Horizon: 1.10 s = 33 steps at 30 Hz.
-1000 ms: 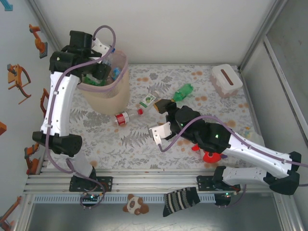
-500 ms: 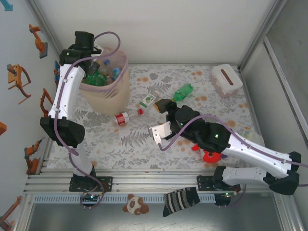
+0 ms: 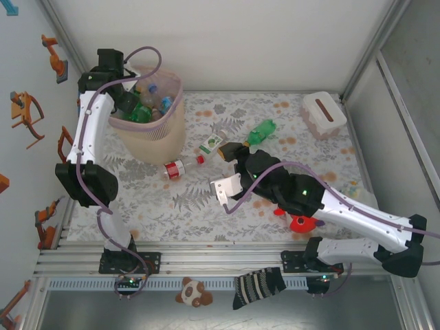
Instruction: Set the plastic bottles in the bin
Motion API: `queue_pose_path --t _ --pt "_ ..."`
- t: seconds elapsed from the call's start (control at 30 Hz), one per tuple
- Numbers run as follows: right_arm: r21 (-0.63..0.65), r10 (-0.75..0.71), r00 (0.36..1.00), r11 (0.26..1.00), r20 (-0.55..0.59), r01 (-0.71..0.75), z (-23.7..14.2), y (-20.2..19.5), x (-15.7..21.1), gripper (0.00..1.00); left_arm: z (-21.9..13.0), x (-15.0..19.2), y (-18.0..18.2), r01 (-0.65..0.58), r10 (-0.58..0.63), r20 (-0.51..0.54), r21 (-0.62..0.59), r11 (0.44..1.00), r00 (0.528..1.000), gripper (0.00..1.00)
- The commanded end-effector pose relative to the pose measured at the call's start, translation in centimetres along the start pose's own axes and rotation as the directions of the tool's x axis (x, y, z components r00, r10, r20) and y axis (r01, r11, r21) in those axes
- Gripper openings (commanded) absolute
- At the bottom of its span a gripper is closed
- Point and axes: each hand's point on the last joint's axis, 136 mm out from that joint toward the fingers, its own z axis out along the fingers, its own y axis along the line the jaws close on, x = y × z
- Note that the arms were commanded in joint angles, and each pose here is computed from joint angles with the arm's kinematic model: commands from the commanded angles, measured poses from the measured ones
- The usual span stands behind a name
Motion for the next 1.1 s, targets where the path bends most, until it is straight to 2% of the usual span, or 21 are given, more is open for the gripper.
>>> queue_pose_path --t 0.0,0.17,0.33,0.4,0.5,0.6,0.67,0.87,1.07 --pt "0.021 0.035 0.999 0.999 0.016 -0.035 -0.4 -1.0 -0.3 0.94 0.0 -0.4 -0.3 0.018 -0.018 0.021 0.025 1.0 1.0 0.77" --pt "0.027 0.037 0.999 0.999 0.022 -0.038 -0.6 -1.1 -0.4 0.94 -2.0 -1.3 0.4 0.054 -0.056 0.08 0.026 0.998 0.995 0.82" --pt "0.028 0.039 0.999 0.999 0.02 -0.039 -0.5 -1.3 -0.3 0.94 -4.5 -2.6 0.0 0.095 -0.11 0.163 0.102 0.99 0.98 0.83" --pt "0.027 0.041 0.999 0.999 0.02 -0.041 -0.5 -1.3 -0.4 0.94 -5.1 -2.8 -0.2 0.106 -0.128 0.179 0.126 0.986 0.975 0.77" --pt "0.027 0.057 0.998 0.998 0.018 -0.057 -0.4 -1.3 -0.3 0.94 -5.3 -2.9 -0.5 0.127 -0.156 0.183 0.159 0.979 0.971 0.61" --pt "0.031 0.102 0.995 0.994 0.016 -0.102 -0.3 -1.6 -0.1 0.94 -4.5 -2.8 -0.5 0.156 -0.186 0.168 0.177 0.972 0.968 0.47" --pt "0.04 0.139 0.99 0.99 0.007 -0.139 -0.3 -2.0 0.1 0.93 -3.6 -2.5 -0.6 0.176 -0.204 0.143 0.188 0.966 0.969 0.42" --pt "0.082 0.275 0.961 0.959 -0.035 -0.271 -0.2 -3.2 1.5 0.93 -0.2 -0.4 -0.6 0.215 -0.222 0.025 0.169 0.962 0.975 0.3" --pt "0.145 0.489 0.872 0.866 -0.035 -0.479 0.3 -4.8 3.1 0.91 2.6 1.8 -1.9 0.256 -0.246 -0.07 0.219 0.942 0.967 0.27"
